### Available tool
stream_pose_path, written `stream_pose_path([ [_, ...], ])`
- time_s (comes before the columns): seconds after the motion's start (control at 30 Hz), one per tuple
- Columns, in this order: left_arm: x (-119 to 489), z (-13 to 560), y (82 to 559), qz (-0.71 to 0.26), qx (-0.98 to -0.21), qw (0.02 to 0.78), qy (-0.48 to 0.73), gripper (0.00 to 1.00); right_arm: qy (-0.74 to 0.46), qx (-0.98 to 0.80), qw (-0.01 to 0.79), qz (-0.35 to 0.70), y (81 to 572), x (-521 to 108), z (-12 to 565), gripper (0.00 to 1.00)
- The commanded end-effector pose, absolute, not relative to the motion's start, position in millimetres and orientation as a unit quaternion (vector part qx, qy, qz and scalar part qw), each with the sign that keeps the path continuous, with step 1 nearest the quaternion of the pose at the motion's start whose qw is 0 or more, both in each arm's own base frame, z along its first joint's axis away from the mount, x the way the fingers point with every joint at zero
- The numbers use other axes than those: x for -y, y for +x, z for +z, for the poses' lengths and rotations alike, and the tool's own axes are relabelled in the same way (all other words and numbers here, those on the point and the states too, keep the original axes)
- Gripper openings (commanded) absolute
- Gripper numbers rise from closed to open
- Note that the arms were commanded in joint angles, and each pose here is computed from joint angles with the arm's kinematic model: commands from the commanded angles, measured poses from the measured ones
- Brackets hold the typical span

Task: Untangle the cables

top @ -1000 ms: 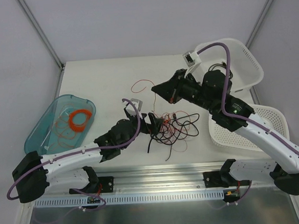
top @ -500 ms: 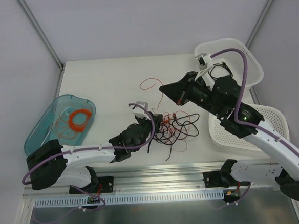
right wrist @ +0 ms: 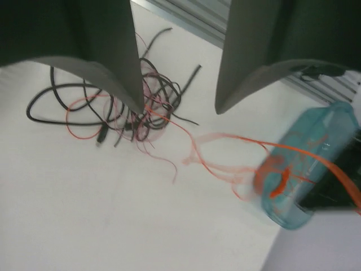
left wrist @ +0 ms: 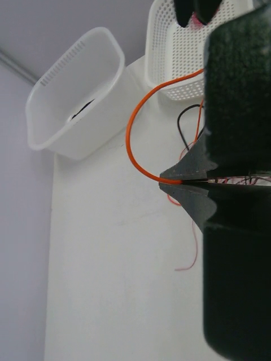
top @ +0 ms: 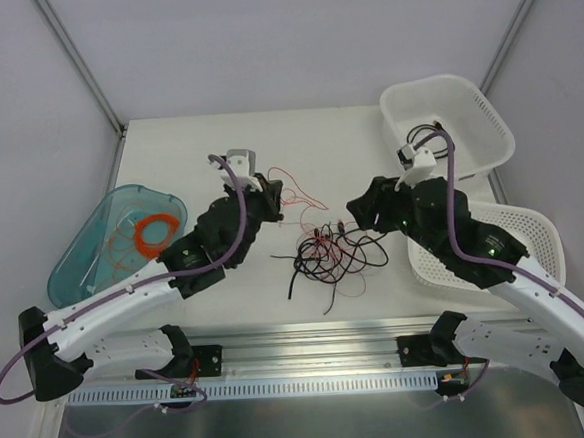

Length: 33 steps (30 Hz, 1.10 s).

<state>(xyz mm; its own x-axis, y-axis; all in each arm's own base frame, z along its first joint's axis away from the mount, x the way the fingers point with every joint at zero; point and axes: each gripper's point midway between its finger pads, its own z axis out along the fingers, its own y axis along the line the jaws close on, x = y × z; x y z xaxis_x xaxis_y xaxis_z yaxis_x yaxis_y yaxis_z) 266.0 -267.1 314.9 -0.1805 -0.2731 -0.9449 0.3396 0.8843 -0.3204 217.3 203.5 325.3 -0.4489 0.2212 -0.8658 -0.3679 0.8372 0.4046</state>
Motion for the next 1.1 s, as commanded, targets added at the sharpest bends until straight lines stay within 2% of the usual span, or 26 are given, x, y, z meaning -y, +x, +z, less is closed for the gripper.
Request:
stream_pose_path([
  [0.0,222,339,266,-0.164,-0.757,0.630,0.057,0.00,-0.043,-0.828,0.509,0.230,210,-179,289,0.60],
  [0.1,195,373,269,-0.151,-0.755,0.636,0.060,0.00,-0.049,-0.846,0.489,0.208,205,-173,260,0.69],
  [0.27,159,428,269,-0.107,-0.738,0.663,0.072,0.00,-0.070,-0.858,0.465,0.207,195,-172,234,0.77],
  [0.37,128,483,268,-0.085,-0.710,0.697,0.053,0.00,-0.080,-0.862,0.454,0.209,191,-174,224,0.78],
  [0.5,92,514,277,-0.006,-0.699,0.714,0.035,0.00,-0.087,-0.866,0.445,0.211,187,-174,215,0.78],
  [0.87,-25,579,269,0.173,-0.652,0.734,-0.084,0.00,-0.108,-0.870,0.427,0.222,179,-179,205,0.78],
  [1.07,-50,596,267,0.218,-0.634,0.734,-0.112,0.00,-0.115,-0.871,0.417,0.232,177,-185,201,0.78],
])
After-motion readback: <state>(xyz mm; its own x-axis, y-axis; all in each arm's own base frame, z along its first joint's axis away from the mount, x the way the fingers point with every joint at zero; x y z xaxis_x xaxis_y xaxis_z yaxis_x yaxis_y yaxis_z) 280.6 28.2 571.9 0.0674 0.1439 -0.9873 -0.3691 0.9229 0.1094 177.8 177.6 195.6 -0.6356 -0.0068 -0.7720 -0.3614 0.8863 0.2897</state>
